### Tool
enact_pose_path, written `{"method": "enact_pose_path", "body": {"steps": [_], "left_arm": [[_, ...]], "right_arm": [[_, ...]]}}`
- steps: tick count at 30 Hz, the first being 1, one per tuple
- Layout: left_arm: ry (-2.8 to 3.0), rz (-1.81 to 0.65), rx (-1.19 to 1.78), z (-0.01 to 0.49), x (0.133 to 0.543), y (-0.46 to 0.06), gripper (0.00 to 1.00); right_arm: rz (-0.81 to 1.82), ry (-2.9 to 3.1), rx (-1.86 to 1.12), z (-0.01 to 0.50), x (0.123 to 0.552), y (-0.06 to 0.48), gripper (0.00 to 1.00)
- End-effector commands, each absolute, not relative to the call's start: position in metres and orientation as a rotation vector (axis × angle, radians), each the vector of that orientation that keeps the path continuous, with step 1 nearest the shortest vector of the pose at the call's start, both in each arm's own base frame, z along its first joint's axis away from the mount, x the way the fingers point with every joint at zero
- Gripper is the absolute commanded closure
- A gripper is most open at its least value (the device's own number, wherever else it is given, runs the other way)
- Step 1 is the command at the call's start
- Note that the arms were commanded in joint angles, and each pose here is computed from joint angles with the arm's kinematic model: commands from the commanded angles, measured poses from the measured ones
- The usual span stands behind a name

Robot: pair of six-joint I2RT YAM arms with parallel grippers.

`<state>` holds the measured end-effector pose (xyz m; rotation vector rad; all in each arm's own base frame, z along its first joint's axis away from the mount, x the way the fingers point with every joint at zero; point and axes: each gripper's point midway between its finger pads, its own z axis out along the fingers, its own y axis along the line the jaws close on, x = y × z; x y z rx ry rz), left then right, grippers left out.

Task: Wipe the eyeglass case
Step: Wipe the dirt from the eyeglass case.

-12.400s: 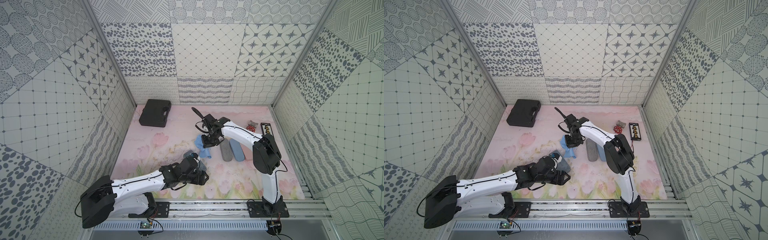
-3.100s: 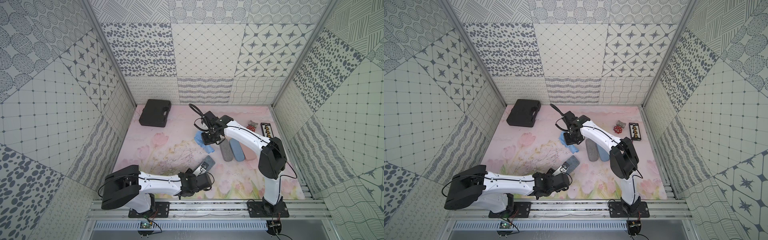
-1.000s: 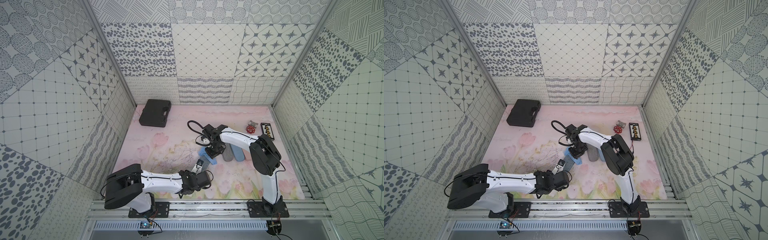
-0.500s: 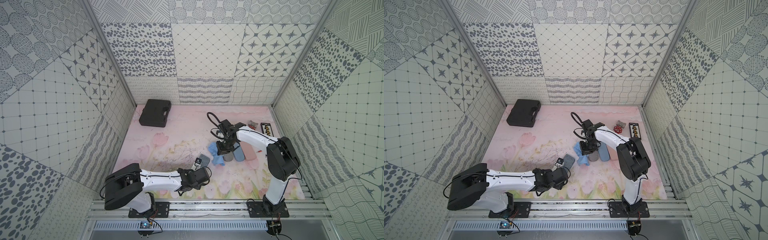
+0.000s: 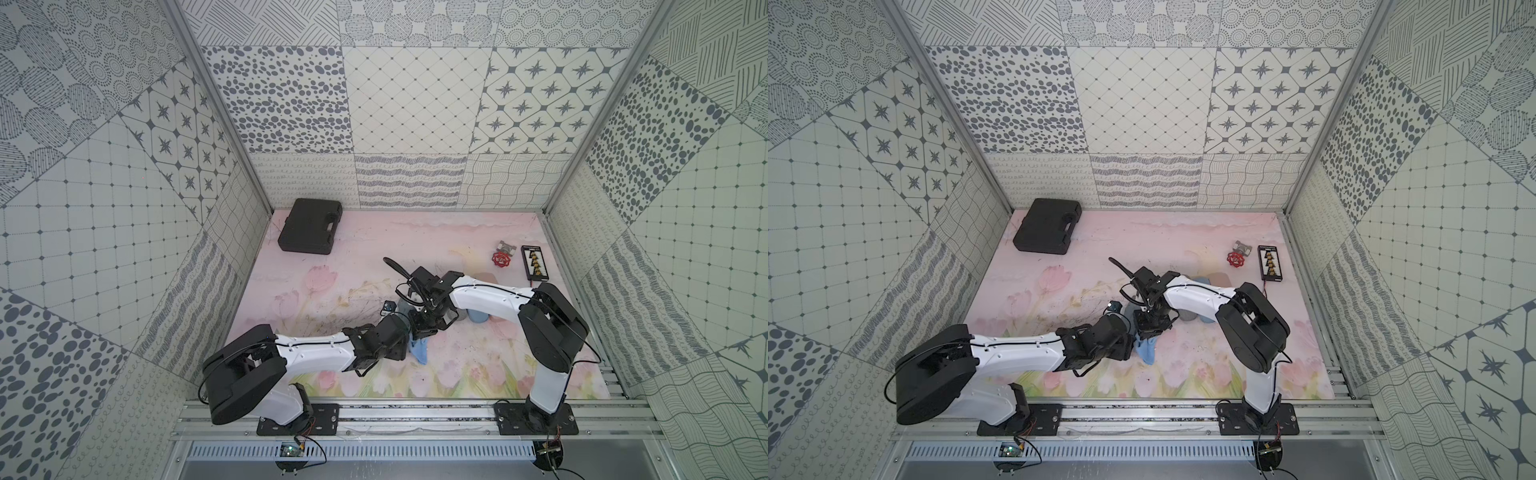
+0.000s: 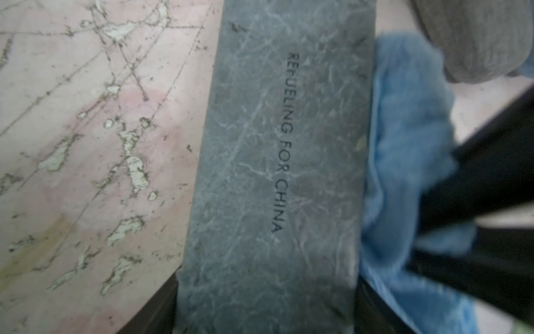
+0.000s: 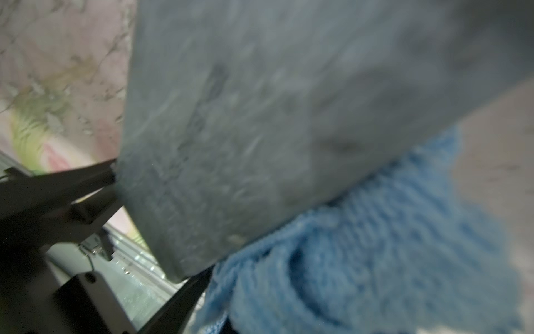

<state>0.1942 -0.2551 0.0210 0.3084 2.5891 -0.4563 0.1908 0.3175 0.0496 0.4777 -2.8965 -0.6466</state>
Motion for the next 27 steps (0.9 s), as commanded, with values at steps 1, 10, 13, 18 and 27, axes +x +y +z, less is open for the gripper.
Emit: {"method": "enact_pose_path", "body": {"steps": [1,10,13,18,27], "left_arm": [[2.876,-0.698,0.370,-0.003,0.138,-0.257,0.87],[2.894,-0.754,0.350,-0.004,0.131,-0.259,0.86],[2.889,-0.781,0.343,0.000,0.132,-0.261,0.86],[2.876,-0.821,0.292,0.006,0.137,-0.262,0.86],[2.876,-0.873,0.240,0.008,0.150,-0.260,0.87]], "right_arm": [[-1.069,-2.740,0.531,0.103,0.180,0.362,1.00],[-0.949,-3.066,0.176,0.108,0.292,0.271,1.00],[-0.507,-3.161,0.210,0.072,0.297,0.237,1.00],[-0.618,-3.051,0.378,0.064,0.247,0.284,1.00],[-1.431,-2.678,0.375,0.165,0.217,0.335,1.00]]}}
